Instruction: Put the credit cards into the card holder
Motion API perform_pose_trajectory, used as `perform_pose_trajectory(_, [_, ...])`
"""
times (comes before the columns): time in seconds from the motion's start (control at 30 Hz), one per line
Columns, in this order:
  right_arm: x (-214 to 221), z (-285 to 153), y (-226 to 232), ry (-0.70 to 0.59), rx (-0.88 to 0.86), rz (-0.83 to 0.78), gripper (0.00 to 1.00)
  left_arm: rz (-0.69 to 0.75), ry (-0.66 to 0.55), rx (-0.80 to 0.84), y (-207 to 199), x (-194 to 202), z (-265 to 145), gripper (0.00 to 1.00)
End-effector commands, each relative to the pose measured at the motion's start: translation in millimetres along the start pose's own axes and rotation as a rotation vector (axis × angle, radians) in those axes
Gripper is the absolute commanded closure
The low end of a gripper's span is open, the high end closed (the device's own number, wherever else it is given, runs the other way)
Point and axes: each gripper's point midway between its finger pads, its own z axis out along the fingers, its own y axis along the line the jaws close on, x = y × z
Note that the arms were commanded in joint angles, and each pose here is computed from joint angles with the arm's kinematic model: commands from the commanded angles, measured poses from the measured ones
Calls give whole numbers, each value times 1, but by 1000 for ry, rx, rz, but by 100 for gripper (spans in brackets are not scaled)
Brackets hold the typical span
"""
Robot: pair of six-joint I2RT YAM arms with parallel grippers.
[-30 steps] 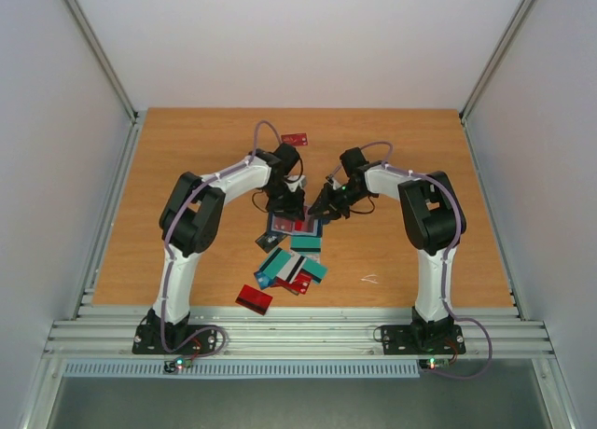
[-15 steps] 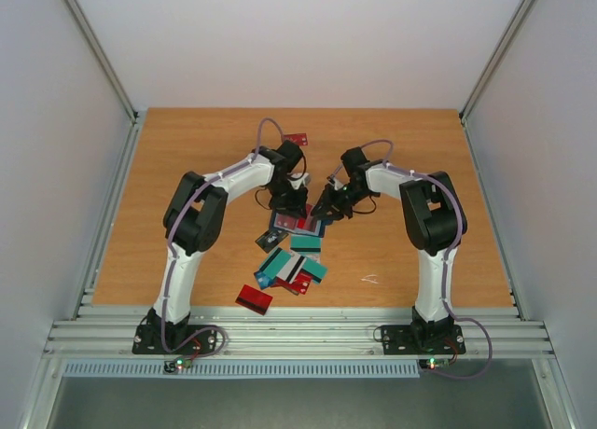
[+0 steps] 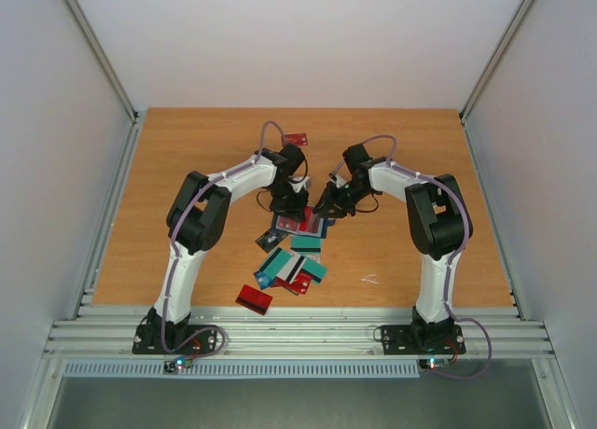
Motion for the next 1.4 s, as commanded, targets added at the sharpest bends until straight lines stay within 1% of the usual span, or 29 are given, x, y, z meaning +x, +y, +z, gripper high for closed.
perform_pose_trajectory(0.0, [3,-8,-3,-16,27,-13,73,10,33,-1,0,3,9,92])
perform_pose_trajectory(0.07, [5,-7,-8,-17,48,-6,71,8,36,-1,0,3,10,94])
perform_pose_trajectory(0.1, [5,-8,-11,-15,57,-38,71,8,36,-2,1,3,10,96])
perform_pose_trajectory(0.2, [6,-8,-14,-16,76,-43,69,5,41,0,2,4,13,100])
perform_pose_trajectory(0.37, [7,-9,-20,-21,105,-44,66,-5,60,-10,8,7,22,100])
perform_pose_trajectory(0.67, [8,0,-19,-7,52,-31,66,-25,95,-27,21,14,38,100])
perform_pose_trajectory(0.83, [8,2,-16,0,31,-30,66,-25,100,-15,22,18,40,94])
perform_pose_trajectory(0.9, [7,2,-14,2,24,-28,66,-32,107,0,22,20,43,95])
perform_pose_trajectory(1.0, [7,-2,-9,-3,19,-34,66,-49,123,27,22,22,49,100])
perform_pose_trajectory(1.23, [5,-7,0,-10,4,-41,66,-70,117,46,25,20,45,100])
perform_pose_trajectory(1.27, [5,-8,1,-13,4,-45,66,-73,114,49,24,20,43,99])
perform_pose_trajectory(1.3, [5,-9,2,-16,5,-46,66,-75,108,53,23,19,39,97])
perform_pose_trajectory(1.37, [5,-11,2,-18,11,-48,66,-71,87,61,17,16,28,87])
